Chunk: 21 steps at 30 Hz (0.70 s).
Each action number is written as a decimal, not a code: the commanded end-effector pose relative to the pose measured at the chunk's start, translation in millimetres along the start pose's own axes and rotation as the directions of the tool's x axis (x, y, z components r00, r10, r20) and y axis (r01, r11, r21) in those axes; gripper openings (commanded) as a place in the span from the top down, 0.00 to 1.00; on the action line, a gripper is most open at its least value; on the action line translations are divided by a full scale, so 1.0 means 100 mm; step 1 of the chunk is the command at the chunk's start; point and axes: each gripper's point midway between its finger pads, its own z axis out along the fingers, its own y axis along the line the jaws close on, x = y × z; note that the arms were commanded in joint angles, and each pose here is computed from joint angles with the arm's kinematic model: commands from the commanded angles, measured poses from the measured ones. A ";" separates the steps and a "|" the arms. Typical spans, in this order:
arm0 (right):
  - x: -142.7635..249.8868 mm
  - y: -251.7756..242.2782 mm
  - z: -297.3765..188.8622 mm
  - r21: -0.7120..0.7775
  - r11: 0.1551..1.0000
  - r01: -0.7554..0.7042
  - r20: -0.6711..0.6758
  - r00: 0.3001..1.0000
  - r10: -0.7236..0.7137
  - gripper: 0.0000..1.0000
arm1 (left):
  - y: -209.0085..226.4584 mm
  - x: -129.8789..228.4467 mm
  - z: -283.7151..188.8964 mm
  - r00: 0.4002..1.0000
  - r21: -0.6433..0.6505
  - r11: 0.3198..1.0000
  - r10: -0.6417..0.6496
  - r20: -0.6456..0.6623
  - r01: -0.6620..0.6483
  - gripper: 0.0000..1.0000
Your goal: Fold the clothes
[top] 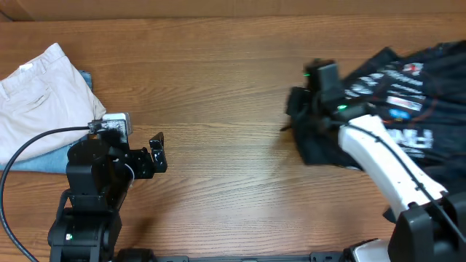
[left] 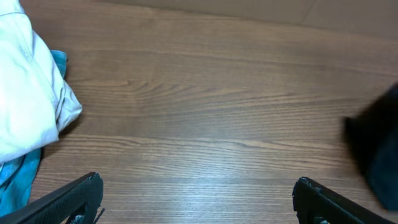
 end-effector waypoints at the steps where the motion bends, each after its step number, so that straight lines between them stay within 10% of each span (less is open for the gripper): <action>1: -0.28 0.42 -0.13 -0.086 0.995 0.054 0.142 0.989 -0.041 0.95 | -0.02 -0.12 -0.06 0.999 0.008 1.000 0.011 0.034 -0.011 0.00; 3: -0.47 0.60 -0.18 -0.142 0.987 0.069 0.231 0.972 -0.035 0.87 | -0.02 -0.12 -0.05 0.999 0.008 1.000 0.010 0.032 -0.011 0.00; 10: -0.76 0.45 -0.28 -0.124 0.992 0.035 0.302 0.953 0.005 0.05 | -0.05 -0.12 0.00 1.000 0.025 1.000 0.010 0.022 -0.011 0.00; 21: -0.49 -0.71 -0.82 0.216 0.968 -0.128 0.177 0.980 0.090 0.00 | -0.60 0.14 0.47 0.986 0.260 0.965 0.076 -0.149 -0.035 0.00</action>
